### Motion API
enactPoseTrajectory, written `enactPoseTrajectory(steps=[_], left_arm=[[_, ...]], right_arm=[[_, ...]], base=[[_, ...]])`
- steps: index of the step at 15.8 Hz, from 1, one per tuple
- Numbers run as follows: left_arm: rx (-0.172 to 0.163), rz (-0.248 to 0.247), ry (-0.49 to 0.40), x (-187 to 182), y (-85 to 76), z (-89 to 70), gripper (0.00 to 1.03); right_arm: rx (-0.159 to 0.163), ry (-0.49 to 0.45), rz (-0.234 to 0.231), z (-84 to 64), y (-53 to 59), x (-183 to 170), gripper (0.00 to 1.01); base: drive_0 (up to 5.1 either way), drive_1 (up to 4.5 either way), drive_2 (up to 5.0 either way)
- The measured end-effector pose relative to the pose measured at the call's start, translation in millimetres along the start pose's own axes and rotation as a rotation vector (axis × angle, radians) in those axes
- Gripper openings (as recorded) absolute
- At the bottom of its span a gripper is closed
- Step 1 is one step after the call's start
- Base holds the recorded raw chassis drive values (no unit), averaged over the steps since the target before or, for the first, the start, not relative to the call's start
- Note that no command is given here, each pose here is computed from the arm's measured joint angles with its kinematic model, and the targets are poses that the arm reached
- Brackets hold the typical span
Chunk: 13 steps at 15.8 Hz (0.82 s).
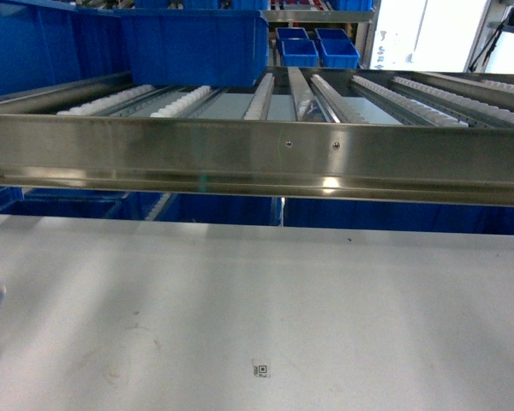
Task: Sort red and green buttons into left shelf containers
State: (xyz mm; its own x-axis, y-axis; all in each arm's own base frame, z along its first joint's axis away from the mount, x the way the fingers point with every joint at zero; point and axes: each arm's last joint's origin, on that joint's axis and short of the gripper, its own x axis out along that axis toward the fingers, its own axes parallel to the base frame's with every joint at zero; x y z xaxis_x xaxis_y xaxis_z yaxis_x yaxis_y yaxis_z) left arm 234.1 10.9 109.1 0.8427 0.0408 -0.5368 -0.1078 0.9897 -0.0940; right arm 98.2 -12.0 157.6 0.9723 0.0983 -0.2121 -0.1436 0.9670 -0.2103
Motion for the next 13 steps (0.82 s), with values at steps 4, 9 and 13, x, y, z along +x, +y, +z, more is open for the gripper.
enactPoseTrajectory(steps=[4,9,13], left_arm=[[0.060,-0.057,-0.389,-42,0.8,64.6,0.26],[0.083,-0.165,-0.631,-105,-25.4,62.1,0.26],[0.083,-0.139,-0.613,-124,-38.8,37.8,0.26]], right_arm=[[0.000,0.000,0.000,0.0,0.0,0,0.26],[0.000,0.000,0.000,0.0,0.0,0,0.26],[0.000,0.000,0.000,0.0,0.0,0,0.26]], base=[[0.0,0.00,0.0],[0.0,0.00,0.0],[0.0,0.00,0.0]])
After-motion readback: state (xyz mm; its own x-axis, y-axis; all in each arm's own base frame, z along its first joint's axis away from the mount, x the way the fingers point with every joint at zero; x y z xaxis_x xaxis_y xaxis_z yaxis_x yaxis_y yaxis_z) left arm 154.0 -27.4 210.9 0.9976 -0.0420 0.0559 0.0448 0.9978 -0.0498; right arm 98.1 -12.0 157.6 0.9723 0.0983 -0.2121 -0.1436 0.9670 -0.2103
